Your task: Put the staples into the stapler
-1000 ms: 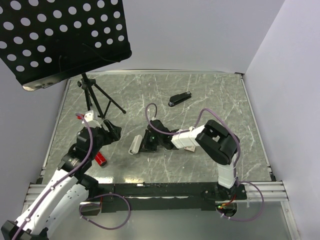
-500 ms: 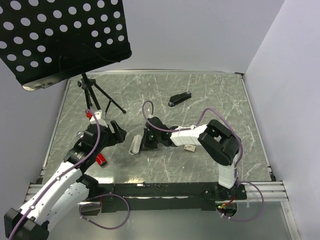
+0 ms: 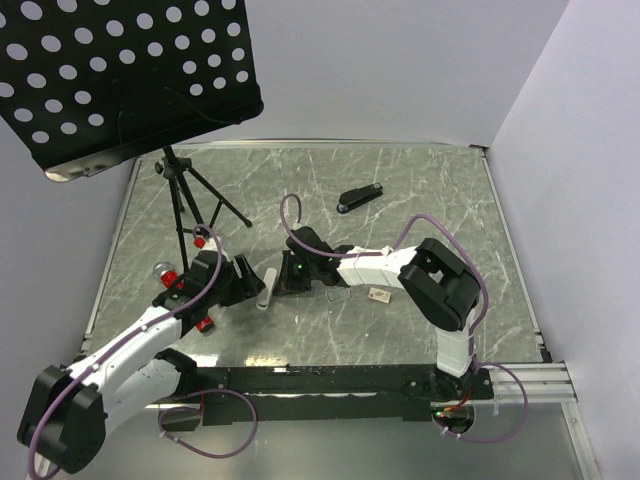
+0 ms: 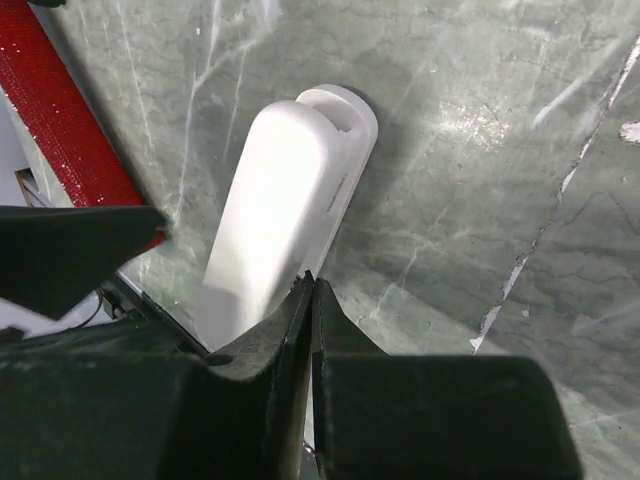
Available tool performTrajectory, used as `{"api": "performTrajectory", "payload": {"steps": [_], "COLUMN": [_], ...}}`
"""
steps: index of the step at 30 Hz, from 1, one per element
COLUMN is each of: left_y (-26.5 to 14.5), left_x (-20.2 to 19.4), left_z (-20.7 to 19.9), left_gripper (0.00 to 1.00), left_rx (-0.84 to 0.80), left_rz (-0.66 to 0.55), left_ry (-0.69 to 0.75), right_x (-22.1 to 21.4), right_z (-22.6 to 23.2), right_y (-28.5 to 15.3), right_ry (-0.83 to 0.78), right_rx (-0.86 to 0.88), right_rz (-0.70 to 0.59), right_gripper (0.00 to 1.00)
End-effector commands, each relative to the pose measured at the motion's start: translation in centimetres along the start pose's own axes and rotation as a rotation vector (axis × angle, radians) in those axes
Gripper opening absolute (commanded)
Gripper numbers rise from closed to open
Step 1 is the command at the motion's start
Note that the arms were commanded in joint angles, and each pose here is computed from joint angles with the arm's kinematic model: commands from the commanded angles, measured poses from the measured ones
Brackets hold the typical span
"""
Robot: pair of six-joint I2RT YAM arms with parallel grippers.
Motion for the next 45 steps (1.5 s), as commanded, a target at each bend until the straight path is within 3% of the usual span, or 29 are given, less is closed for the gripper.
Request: {"api": "performTrajectory", "payload": {"steps": [1,5,11,21,24,33,45], "left_y": [0.6,0.4,-0.5,-0.3,0.0,1.5,2.3], "left_x": [0.4,1.0,2.1,1.6,1.5,0.6,-0.1], "left_z": [-1.3,-1.8,-2.6,-4.4,-4.7,-5.7,-5.4], "left_gripper": [0.71,0.69,0.70,0.67,0.65,0.46,0.47], "left_rx": [-0.060,-0.048,0.035,0.193,0.243,0.281,0.369], "left_rz": [0.015,0.011,0.014,0.100,0.127,0.202,0.249], "left_ry": [-0.041,-0.010,0.086,0.254,0.300,0.377,0.418], "right_x": [0.9,0.8,1.0,0.8,0.6,-0.1,-0.4], "right_z": [0.8,0.4,-0.4,-4.4,-5.6,-8.8,-10.0], "right_y": [-0.9,-1.6,-3.9,-11.4,-13.9,-17.9,-18.4], "right_ry": [-0.007,-0.022,-0.075,-0.156,-0.156,-0.078,-0.058], "right_rx": [0.020,-0.012,-0.095,-0.352,-0.412,-0.453,-0.440], "right_rz": [-0.035,-0.054,-0.118,-0.338,-0.410,-0.539,-0.560], "right_gripper": [0.09,0.10,0.24,0.76,0.86,0.91,0.90]}}
Point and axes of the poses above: each gripper's point midway between its finger pads, its own y axis out along the fingers, its own z axis along the line the jaws close on, x = y × z, the point moved 8 cm from there along -y, back along the fingers, and after that the axes turned 7 degrees about -y, right-handed, at the moved point
